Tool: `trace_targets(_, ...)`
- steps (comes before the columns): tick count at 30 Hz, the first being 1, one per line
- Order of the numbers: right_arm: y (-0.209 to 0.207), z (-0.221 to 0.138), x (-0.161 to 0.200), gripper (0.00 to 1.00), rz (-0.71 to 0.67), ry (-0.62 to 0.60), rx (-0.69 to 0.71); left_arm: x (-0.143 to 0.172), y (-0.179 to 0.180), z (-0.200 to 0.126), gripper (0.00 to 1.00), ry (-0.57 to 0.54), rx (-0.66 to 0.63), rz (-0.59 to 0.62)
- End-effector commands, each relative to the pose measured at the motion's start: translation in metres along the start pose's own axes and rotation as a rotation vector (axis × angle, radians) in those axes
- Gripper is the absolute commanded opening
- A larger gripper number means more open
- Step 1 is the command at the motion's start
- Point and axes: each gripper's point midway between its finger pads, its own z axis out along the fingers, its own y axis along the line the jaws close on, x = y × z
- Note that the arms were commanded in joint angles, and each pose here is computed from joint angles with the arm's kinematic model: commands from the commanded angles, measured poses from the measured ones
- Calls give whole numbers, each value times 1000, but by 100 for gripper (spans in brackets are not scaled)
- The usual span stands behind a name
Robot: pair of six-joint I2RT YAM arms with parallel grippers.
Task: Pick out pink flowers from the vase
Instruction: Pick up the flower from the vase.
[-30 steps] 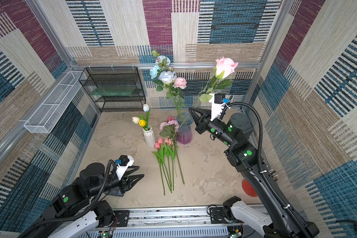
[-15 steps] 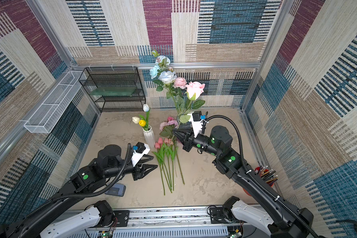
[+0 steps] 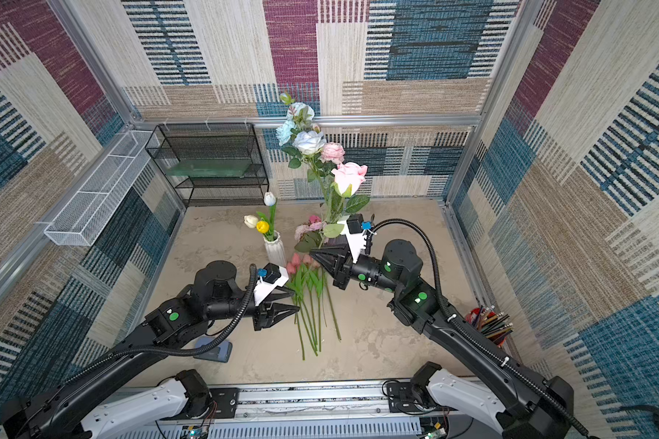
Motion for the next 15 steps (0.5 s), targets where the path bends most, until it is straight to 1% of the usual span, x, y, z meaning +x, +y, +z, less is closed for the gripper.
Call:
trace_targets(1,12,0,-5,0,-20,-23,-46,-12,1,2,47,-48,5,21)
trace_targets(6,18,-1,-5,0,-15,-31,-65,-13,-1,3,31,-52,18,15)
trace_targets(11,23,1,-6,0,-8,-34,-79,-16,-2,1,18,-61,18,16)
trace_targets(15,25,4,-5,0,-3,-30,-86,-17,-3,-2,5,-68,15,18)
